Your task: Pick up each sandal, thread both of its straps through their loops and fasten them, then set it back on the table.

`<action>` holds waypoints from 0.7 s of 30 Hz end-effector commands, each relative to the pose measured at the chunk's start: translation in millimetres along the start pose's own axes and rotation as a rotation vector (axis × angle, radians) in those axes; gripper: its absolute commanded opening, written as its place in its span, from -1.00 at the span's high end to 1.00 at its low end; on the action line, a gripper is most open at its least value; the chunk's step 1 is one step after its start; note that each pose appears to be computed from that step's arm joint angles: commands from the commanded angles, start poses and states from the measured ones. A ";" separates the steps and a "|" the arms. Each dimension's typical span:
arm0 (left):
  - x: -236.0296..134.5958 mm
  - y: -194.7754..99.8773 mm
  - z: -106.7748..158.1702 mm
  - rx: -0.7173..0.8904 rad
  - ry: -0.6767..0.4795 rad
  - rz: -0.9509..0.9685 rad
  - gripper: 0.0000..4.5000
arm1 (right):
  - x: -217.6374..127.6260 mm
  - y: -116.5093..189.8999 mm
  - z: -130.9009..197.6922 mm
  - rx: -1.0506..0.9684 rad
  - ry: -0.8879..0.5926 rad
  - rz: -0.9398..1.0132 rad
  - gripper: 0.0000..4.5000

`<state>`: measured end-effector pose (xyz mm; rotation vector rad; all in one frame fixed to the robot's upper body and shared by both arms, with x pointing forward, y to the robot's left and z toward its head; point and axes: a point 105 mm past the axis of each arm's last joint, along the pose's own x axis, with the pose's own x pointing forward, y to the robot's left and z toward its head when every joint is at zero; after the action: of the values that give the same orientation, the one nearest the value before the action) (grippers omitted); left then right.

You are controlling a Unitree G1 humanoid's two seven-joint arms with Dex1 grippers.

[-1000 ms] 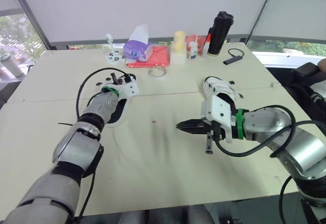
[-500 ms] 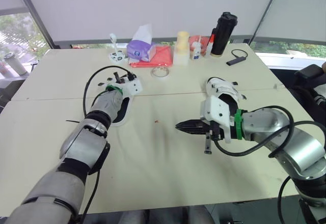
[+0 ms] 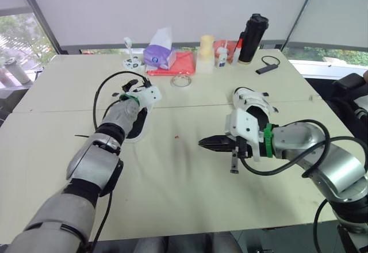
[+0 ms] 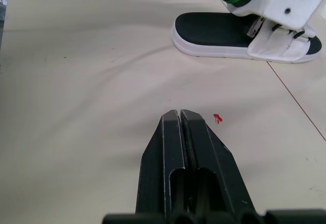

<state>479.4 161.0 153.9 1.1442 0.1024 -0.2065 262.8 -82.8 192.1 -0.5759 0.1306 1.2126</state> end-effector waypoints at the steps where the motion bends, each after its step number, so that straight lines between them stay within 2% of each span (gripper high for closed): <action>1: -3.5 -14.1 12.9 -0.121 -0.072 -0.103 -0.98 | -2.6 -1.1 8.6 -0.042 -0.022 -0.005 1.00; 4: -17.4 -24.6 19.2 -0.267 -0.139 -0.218 -0.98 | -3.0 -1.7 7.4 -0.048 -0.015 -0.003 1.00; 10: -49.9 -28.5 10.9 -0.390 -0.156 -0.319 -0.98 | -3.8 -2.5 6.0 -0.050 -0.012 0.000 1.00; 14: -73.0 -16.3 3.2 -0.439 -0.159 -0.321 -0.98 | -5.4 -4.2 4.2 -0.054 -0.005 0.003 1.00; 21: -92.3 -7.9 -2.0 -0.419 -0.150 -0.335 -0.98 | -5.2 -4.5 3.9 -0.066 -0.003 0.010 1.00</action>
<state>391.5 171.1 150.3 0.6930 0.2331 -0.5325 264.4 -85.7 190.4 -0.6037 0.1316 1.2370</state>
